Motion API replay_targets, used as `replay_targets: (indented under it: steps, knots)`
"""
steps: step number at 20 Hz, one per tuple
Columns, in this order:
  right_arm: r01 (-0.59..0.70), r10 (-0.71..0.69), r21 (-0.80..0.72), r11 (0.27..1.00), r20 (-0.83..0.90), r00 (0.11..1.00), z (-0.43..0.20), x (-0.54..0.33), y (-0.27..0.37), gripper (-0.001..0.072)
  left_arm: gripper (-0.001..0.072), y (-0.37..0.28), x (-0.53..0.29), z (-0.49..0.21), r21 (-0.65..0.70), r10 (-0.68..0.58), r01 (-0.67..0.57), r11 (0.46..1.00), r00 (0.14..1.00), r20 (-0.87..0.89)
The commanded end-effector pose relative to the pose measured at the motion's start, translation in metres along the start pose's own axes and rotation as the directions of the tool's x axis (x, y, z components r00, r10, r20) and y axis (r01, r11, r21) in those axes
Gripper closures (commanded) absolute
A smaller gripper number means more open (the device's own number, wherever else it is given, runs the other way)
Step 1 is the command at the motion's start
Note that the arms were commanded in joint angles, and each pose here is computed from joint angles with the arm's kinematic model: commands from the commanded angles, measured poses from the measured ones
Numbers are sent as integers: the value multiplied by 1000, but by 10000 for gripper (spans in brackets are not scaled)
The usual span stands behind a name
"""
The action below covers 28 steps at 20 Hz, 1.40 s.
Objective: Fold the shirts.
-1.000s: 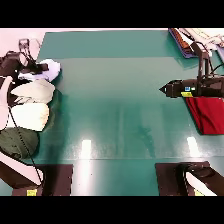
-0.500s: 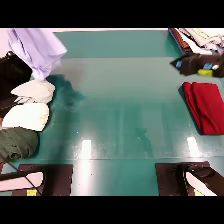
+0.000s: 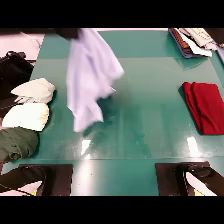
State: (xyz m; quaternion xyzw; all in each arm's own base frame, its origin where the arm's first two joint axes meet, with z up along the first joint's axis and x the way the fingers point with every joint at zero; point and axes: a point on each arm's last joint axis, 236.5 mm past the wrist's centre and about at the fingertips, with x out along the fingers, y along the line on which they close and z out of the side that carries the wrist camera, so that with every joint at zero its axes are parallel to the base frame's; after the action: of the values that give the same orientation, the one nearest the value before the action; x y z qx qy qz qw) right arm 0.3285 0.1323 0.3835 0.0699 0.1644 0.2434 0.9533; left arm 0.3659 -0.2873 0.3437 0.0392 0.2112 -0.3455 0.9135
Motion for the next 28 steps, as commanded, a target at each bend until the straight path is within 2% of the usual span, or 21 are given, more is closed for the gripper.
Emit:
replay_targets:
  steps: [1,2,4,6,8,11,15,17,21,25,27,28]
  knots:
    - [-6,6,-12,1000,-10,1000,2,-7,5,697,94,-127,59,-70,-21,-309,311,950,934,-181]
    - [-8,8,-12,1000,-22,1000,-1,-7,5,698,89,-140,72,-83,-43,-340,339,940,917,-211]
    - [-11,10,-11,1000,-43,999,-6,-7,5,697,89,-121,89,-91,-33,-288,288,957,929,-232]
    - [-12,11,-11,1000,-56,998,-9,-7,6,698,89,-61,95,-87,-73,-179,166,983,957,-227]
    - [-13,12,-11,1000,-58,998,-10,-7,6,697,89,26,95,-96,-210,-51,-4,978,965,-256]
    - [-13,13,-9,1000,-64,998,-11,-5,5,698,89,139,86,-160,-380,74,-229,896,922,-380]
    - [-12,12,2,1000,-89,996,-17,6,0,697,89,187,86,-270,-536,41,-357,765,858,-512]
    - [-10,12,12,1000,-114,993,-22,15,-4,697,89,188,96,-313,-544,22,-387,745,829,-559]
    - [-16,23,33,999,-215,976,-46,31,-9,697,88,174,126,-356,-602,-86,-360,712,807,-584]
    - [-5,13,33,999,-246,969,-54,36,-14,697,89,155,148,-367,-671,-178,-307,675,814,-553]
    - [20,-11,27,999,-293,956,-69,38,-22,697,91,148,150,-367,-665,-189,-294,687,811,-553]
    - [41,-29,30,999,-329,944,-83,38,-30,698,220,147,151,-366,-665,-190,-291,688,812,-552]
